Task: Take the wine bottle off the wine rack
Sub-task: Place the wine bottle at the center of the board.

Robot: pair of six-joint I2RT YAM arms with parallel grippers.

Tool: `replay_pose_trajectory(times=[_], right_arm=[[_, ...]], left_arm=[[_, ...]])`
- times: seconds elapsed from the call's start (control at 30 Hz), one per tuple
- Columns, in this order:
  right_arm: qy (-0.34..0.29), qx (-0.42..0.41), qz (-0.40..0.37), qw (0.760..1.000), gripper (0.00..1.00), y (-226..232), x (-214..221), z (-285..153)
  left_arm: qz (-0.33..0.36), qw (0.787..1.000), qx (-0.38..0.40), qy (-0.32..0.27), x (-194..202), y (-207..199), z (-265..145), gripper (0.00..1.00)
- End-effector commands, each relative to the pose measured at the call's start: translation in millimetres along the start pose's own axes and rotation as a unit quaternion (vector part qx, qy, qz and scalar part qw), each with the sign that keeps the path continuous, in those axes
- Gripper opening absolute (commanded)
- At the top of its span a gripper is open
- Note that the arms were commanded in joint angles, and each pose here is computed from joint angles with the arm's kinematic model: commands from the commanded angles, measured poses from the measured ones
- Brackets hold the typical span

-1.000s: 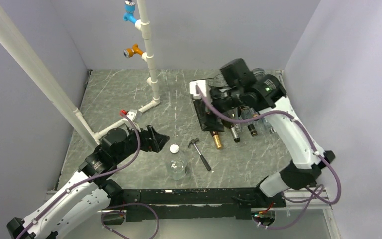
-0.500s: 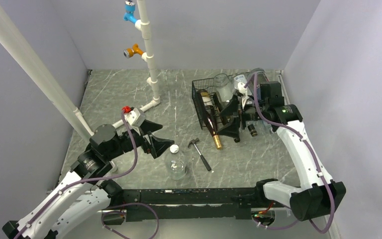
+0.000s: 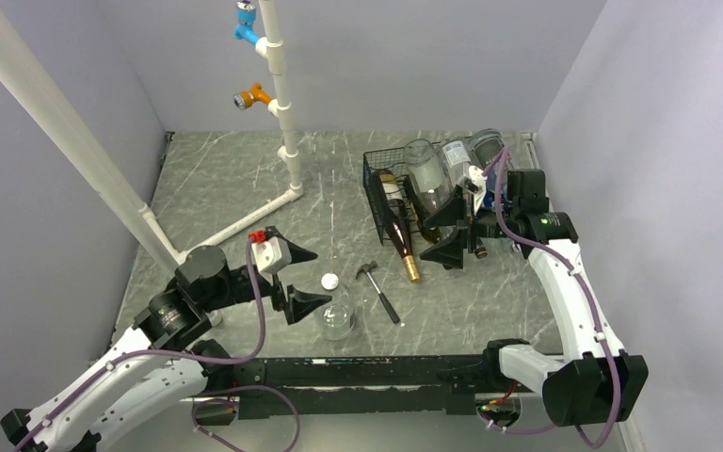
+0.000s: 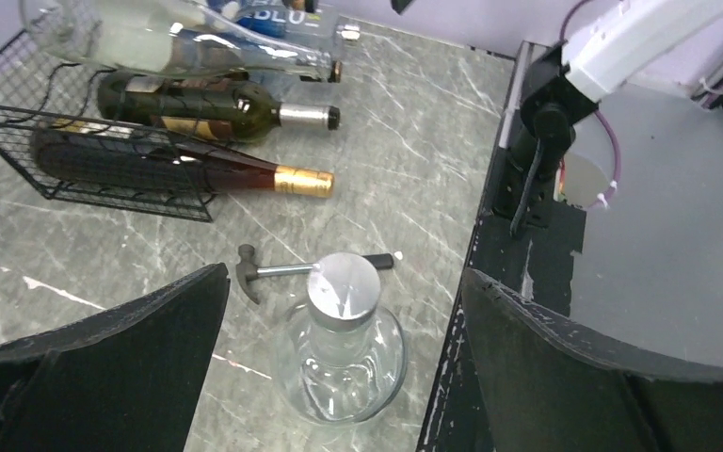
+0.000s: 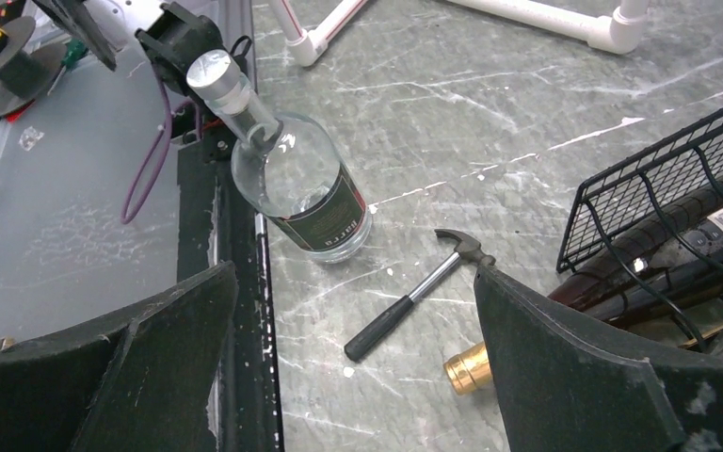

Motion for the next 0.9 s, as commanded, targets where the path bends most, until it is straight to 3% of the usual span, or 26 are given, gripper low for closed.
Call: replay_pose_trajectory(times=[0.0,0.43,0.67,0.87], right_arm=[[-0.019,-0.014,-0.04,0.999,1.0,0,-4,0],[-0.012,-0.009,-0.038,0.999,1.0,-4,0,1],[-0.008,-0.004,-0.036,0.999,1.0,-5,2,0],[-0.007,-0.005,-0.033,0.999,1.0,-6,2,1]], left_arm=[[0.079,0.996,0.041,-0.024,7,-3,7,1.0],[0.082,0.994,0.043,-0.053,36,2,31,0.99],[0.083,0.993,0.044,-0.069,49,1,38,0.84],[0.083,0.994,0.041,-0.059,53,1,42,0.63]])
Point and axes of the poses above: each gripper's point midway between its finger pads, its own z axis out along the fingers, its own y axis along the line the jaws close on, x = y × z, the point moved 7 cm from there along -z, back along the fingers
